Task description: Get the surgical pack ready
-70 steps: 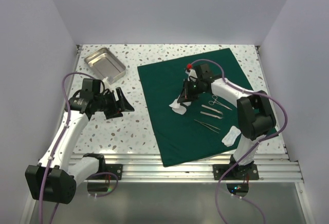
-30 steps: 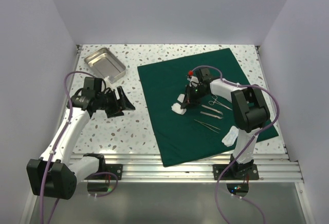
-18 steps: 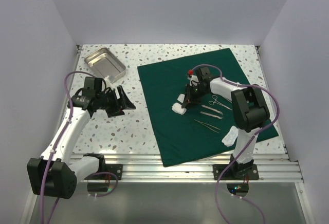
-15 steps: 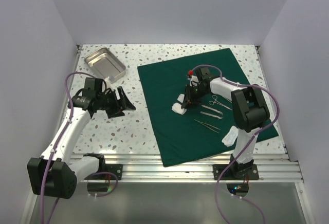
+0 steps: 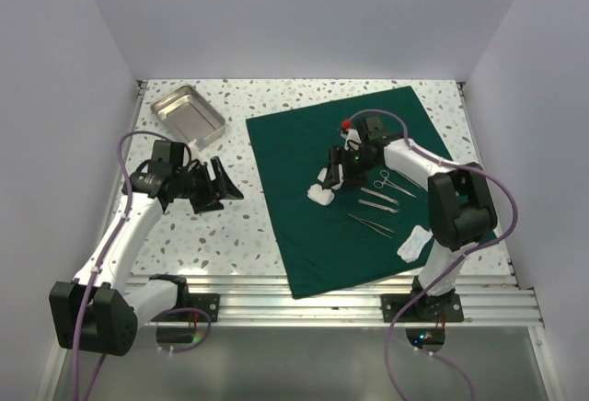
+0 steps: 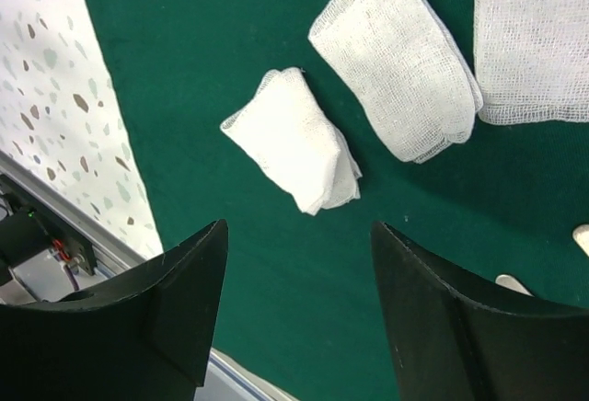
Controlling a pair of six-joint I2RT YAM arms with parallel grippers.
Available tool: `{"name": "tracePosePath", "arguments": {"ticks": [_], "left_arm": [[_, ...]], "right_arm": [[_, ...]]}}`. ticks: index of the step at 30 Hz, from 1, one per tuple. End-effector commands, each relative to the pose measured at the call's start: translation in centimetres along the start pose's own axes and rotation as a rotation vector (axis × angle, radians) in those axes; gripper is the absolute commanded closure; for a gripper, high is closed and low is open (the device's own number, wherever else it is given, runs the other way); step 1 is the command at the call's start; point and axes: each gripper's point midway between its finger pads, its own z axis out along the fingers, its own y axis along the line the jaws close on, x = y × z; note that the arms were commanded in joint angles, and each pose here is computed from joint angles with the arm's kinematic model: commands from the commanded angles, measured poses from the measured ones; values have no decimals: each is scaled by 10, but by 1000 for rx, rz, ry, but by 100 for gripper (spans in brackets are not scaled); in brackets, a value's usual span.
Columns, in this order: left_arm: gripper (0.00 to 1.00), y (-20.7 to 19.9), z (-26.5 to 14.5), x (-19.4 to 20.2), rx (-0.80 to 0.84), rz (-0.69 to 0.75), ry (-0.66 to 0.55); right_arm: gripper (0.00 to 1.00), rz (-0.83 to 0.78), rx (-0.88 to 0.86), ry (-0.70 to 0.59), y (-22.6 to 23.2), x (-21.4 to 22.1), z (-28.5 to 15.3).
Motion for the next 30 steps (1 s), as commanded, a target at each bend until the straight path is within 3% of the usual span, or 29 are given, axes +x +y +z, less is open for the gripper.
{"name": "tracePosePath", "arguments": {"ticks": [1, 30], "left_arm": [[26, -9, -3, -3, 41, 18, -12], [26, -8, -6, 1, 33, 16, -5]], "right_arm": [[33, 7, -24, -4, -1, 1, 5], [59, 37, -32, 36, -19, 8, 44]]}}
